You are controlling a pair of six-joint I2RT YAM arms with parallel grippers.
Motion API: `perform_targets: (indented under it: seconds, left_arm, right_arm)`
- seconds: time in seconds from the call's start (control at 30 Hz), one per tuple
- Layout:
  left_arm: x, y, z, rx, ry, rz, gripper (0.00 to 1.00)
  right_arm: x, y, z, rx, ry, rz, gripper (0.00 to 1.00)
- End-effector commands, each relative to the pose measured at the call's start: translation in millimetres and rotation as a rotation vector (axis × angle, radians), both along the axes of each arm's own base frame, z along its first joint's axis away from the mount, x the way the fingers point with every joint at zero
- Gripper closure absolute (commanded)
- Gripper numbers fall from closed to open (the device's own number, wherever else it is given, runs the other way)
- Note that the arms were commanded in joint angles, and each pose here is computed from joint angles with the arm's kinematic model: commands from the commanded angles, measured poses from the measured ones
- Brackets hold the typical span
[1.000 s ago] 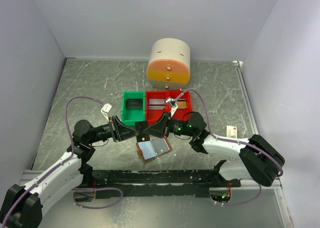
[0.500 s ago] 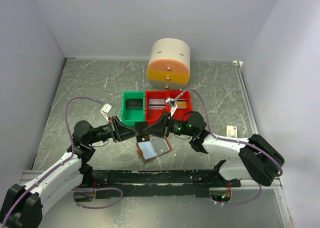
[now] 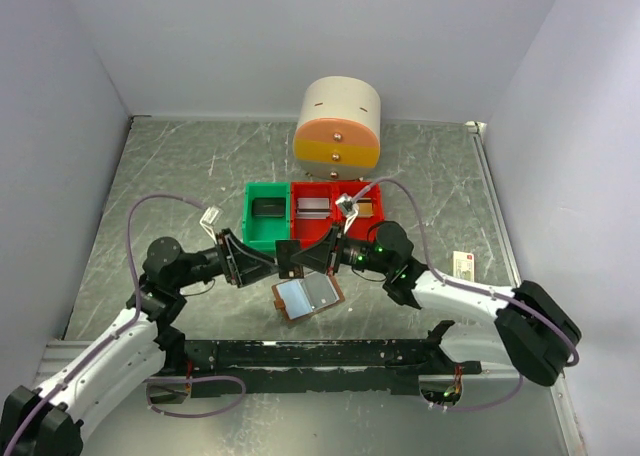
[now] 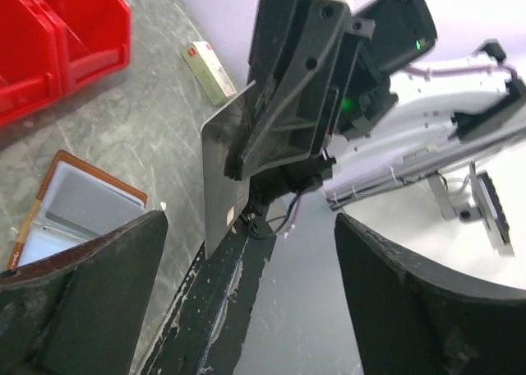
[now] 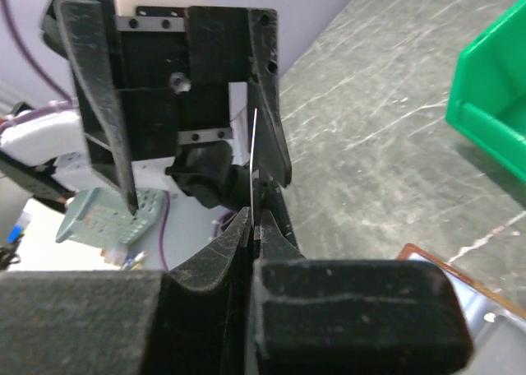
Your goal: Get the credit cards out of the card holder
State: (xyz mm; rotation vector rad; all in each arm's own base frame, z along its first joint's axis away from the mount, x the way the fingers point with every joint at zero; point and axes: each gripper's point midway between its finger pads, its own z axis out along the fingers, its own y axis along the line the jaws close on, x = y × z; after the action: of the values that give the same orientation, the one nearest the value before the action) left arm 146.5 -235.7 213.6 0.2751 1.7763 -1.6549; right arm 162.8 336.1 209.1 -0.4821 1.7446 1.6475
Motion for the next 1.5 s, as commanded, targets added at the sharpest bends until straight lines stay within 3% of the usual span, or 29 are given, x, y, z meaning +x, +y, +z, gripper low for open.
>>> perform_targets:
  seconds: [0.0, 0.23, 0.33, 0.47, 0.57, 0.67, 0.87, 1.03, 1.27, 1.47]
  left_arm:
    - [24.9, 12.9, 5.6, 0.188, -0.055, 0.149, 0.0]
    - [75.8, 86.4, 14.8, 0.644, -0.053, 0.553, 0.01]
    - [87.8, 116.5, 29.2, 0.749, -0.086, 0.697, 0.01]
    - [101.4, 133.2, 16.6, 0.894, -0.028, 0.745, 0.01]
    - [110.7, 149.1, 15.0, 0.932, -0.019, 0.815, 0.01]
    - [116.8, 194.8, 29.6, 1.012, -0.026, 0.984, 0.01]
    - [121.7, 213.7, 14.6, 0.997, 0.095, 1.071, 0.01]
    - [128.5, 207.4, -1.1, 0.958, 0.066, 1.056, 0.01]
    - [122.4, 200.5, -14.6, 0.919, 0.115, 1.034, 0.01]
    - [115.2, 209.9, -13.6, 0.933, 0.126, 1.078, 0.01]
  right_arm:
    - [19.6, -11.2, -6.3, -0.116, -0.062, -0.126, 1.0]
    - [29.0, -31.5, -11.9, -0.198, -0.118, -0.237, 1.0]
    - [27.3, -36.2, -11.4, -0.219, -0.137, -0.251, 1.0]
    - [22.6, -38.8, -6.8, -0.232, -0.189, -0.274, 1.0]
    - [17.9, -38.2, -2.6, -0.241, -0.225, -0.288, 1.0]
    - [17.3, -39.7, -6.7, -0.309, -0.244, -0.327, 1.0]
    - [21.6, -51.1, -16.9, -0.572, -0.268, -0.455, 1.0]
    - [30.9, -48.4, -9.5, -0.613, -0.335, -0.494, 1.0]
    - [63.2, -29.9, 15.1, -0.685, -0.574, -0.531, 1.0]
    - [89.8, 20.7, 18.9, -0.795, -0.77, -0.426, 1.0]
